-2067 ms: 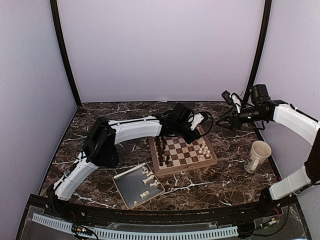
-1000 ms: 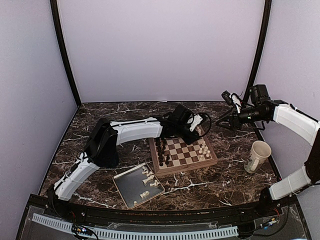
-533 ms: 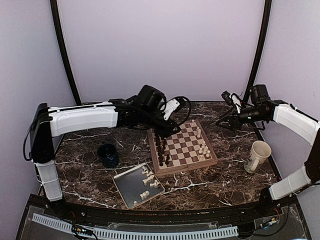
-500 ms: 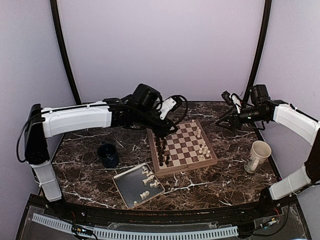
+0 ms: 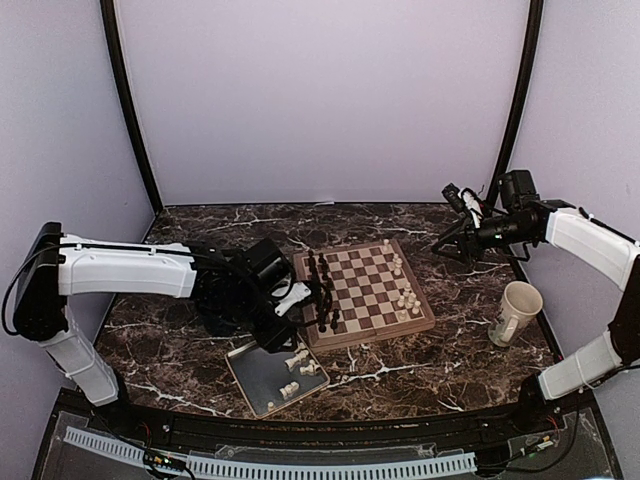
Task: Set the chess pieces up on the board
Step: Pick up the king from the storage box.
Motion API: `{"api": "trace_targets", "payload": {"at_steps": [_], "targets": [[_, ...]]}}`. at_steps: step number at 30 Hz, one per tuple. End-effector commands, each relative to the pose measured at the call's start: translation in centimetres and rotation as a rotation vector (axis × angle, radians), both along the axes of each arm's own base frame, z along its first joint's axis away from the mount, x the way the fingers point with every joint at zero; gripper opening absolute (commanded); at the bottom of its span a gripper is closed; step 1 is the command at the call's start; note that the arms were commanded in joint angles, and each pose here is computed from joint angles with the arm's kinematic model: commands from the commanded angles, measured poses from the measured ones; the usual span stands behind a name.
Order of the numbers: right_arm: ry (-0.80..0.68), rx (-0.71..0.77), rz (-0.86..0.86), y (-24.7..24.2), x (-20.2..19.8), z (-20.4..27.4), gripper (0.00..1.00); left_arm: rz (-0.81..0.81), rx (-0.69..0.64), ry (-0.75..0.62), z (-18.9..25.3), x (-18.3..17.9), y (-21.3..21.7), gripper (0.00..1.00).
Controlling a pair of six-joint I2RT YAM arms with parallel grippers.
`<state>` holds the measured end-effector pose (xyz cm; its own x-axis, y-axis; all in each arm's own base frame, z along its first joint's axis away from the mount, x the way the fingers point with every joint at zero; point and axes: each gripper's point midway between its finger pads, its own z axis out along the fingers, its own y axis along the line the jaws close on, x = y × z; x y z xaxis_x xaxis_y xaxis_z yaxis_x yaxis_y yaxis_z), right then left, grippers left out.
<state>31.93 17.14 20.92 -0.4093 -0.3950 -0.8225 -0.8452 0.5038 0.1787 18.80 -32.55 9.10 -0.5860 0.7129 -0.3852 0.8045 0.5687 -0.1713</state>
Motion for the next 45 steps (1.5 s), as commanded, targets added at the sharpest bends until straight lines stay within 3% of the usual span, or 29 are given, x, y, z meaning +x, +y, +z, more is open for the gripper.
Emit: {"api": "trace_targets", "payload": {"at_steps": [1, 13, 27, 34, 38, 45], "targets": [[-0.004, 0.009, 0.012, 0.1, 0.0, 0.2, 0.52, 0.015, 0.072, 0.07, -2.4, -1.5, 0.1, 0.42], [-0.006, 0.011, 0.013, 0.1, -0.1, 0.1, 0.52, 0.023, 0.14, 0.09, -5.0, -1.9, 0.3, 0.42], [-0.008, 0.012, 0.011, 0.1, 0.0, 0.5, 0.51, 0.027, 0.196, 0.082, -7.0, -1.7, 0.6, 0.21], [-0.005, 0.016, 0.006, 0.2, 0.2, 0.8, 0.51, 0.022, 0.197, 0.071, -7.8, -1.4, 0.5, 0.19], [-0.002, 0.018, 0.004, 0.1, 0.2, 1.0, 0.51, 0.017, 0.197, 0.06, -7.3, -1.5, 0.9, 0.12], [0.008, 0.042, 0.049, 1.5, -0.2, 3.1, 0.51, -0.055, 0.137, -0.007, -3.2, -2.5, 2.6, 0.09]]}}
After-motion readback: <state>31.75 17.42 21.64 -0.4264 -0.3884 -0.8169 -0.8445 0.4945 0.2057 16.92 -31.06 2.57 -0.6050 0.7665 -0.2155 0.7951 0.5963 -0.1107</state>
